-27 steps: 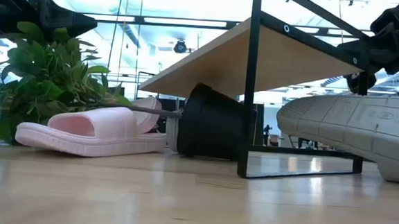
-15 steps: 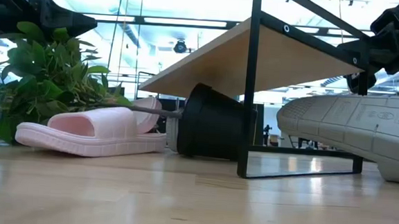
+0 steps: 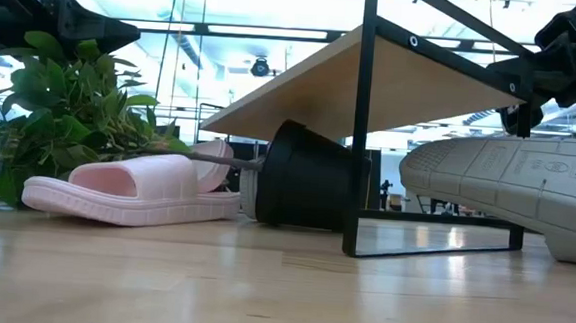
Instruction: Pick and place slides into the shelf
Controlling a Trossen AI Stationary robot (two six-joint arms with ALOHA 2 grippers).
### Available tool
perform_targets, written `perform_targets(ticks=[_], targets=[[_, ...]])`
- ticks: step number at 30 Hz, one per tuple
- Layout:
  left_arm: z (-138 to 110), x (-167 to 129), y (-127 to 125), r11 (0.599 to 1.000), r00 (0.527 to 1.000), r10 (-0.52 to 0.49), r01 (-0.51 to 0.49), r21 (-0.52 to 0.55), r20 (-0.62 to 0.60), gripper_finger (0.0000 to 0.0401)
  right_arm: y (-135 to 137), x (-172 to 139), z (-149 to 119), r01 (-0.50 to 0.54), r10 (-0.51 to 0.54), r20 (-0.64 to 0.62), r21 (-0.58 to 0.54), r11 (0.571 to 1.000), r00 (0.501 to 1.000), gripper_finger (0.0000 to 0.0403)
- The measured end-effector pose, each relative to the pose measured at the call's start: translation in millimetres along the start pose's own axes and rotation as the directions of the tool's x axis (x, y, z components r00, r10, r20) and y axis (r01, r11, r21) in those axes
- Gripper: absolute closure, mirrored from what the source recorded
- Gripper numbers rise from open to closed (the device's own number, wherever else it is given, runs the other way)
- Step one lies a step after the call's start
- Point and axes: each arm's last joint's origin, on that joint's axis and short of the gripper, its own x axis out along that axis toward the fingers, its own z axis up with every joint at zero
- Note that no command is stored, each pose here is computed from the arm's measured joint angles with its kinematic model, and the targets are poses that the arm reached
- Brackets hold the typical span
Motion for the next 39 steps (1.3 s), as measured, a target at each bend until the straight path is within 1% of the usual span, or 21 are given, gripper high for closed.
perform_targets(ticks=[9,20,32,39], targets=[[-0.1,0.0,0.0,1.000,1.000,0.000,0.000,0.000,0.000,0.0365,0.0,0.0,0.0,0.000,0.000,0.000,0.000,1.000,1.000,0.0389],[-0.1,0.0,0.0,1.000,1.000,0.000,0.000,0.000,0.000,0.0380,0.0,0.0,0.0,0.000,0.000,0.000,0.000,1.000,1.000,0.0389],[0.0,0.0,0.0,1.000,1.000,0.000,0.000,0.000,0.000,0.0365,0.0,0.0,0.0,0.000,0.000,0.000,0.000,1.000,1.000,0.0389],[0.0,0.0,0.0,1.000,1.000,0.000,0.000,0.000,0.000,0.0373,0.0,0.0,0.0,0.000,0.000,0.000,0.000,1.000,1.000,0.0389]])
